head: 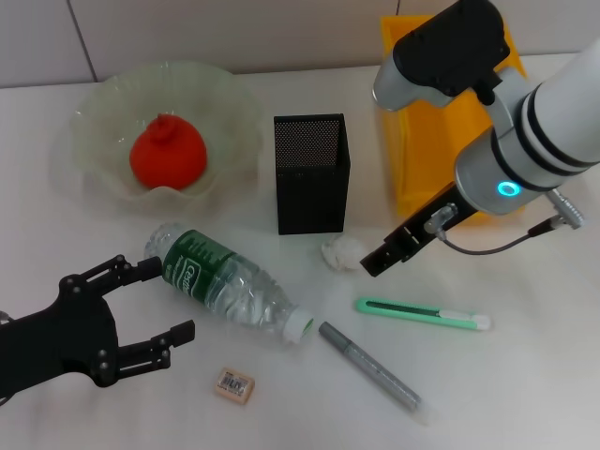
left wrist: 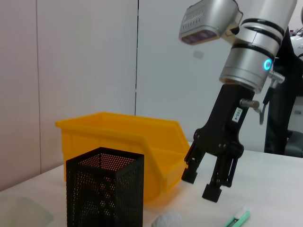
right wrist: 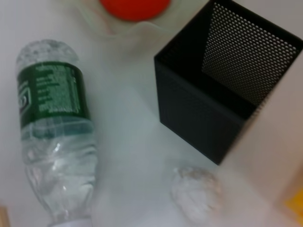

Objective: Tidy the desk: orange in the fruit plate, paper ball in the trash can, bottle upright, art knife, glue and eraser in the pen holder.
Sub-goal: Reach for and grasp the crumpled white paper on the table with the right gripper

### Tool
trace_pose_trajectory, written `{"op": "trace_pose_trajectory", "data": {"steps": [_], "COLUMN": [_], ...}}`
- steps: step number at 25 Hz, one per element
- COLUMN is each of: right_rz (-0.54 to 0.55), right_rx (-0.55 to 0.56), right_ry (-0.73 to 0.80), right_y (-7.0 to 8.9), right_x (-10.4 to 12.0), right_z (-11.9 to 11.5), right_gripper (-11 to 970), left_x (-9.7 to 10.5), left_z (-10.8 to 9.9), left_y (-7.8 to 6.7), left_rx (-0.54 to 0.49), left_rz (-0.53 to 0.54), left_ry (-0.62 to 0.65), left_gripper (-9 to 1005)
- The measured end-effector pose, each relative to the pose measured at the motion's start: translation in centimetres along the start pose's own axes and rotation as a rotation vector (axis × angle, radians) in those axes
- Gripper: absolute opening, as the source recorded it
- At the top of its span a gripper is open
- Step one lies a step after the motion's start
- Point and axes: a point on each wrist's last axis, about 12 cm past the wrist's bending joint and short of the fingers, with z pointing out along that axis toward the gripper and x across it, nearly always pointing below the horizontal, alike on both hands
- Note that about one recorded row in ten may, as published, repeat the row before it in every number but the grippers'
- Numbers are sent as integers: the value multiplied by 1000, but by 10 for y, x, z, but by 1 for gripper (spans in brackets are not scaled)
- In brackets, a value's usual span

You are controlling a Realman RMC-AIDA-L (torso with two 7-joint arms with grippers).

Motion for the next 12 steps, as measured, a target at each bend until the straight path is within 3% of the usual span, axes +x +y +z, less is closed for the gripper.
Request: {"op": "trace_pose_trajectory", "data": {"steps": [12], "right_rz": [28], "right_rx": [-18], "right_ry": [-53], "right_y": [-2], "right_x": [-3], "right_z": [17], "right_gripper": [713], "left_x": [1], "left_z": [-1], "left_y": [-3], "left_rx": [3], "left_rz": [0], "left_ry": [-5], "left_gripper": [854]}}
